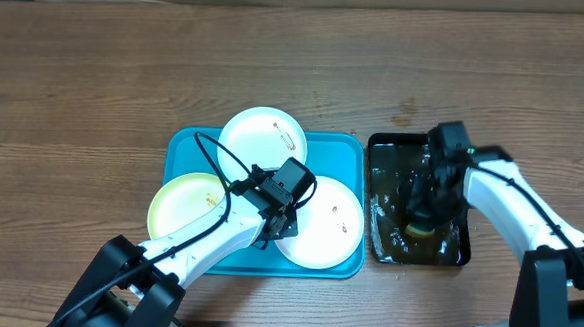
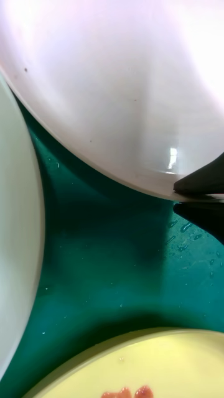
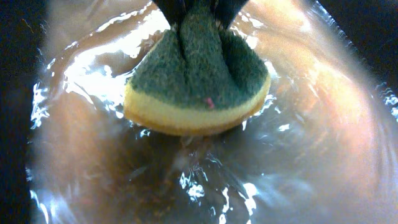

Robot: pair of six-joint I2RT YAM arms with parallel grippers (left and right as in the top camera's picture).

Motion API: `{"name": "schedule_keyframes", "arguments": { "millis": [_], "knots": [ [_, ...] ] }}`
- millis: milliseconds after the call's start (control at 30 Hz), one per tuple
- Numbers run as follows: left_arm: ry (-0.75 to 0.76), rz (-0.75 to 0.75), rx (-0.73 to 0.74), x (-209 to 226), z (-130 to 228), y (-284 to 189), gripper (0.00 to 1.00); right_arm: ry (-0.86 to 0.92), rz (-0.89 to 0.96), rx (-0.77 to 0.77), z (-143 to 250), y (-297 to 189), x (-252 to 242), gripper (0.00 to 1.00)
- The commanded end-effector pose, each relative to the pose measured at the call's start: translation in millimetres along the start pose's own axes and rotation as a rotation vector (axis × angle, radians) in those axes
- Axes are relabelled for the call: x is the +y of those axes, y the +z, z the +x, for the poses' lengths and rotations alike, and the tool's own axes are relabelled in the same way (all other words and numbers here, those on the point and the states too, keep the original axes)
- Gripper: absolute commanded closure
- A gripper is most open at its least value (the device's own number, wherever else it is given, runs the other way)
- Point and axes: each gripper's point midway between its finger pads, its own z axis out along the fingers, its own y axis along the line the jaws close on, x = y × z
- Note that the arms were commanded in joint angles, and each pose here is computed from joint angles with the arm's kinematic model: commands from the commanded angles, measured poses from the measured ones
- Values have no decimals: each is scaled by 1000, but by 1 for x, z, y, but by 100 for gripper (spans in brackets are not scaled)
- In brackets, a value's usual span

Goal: Clean dirty plates on tray and stack at the side
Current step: 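Dip and rub the held sponge in the water of the black tray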

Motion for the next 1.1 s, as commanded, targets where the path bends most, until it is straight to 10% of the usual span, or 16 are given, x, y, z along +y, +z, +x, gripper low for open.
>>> {"name": "schedule_keyframes", "arguments": {
  "millis": [0,1067],
  "knots": [
    [2,-26,10,4,4,7,96,-17,-41,-82,-18,-36,12,96],
    [-5,-28,17,4,6,7,91,-219,-291,10,5,-40,54,96]
  ]
}}
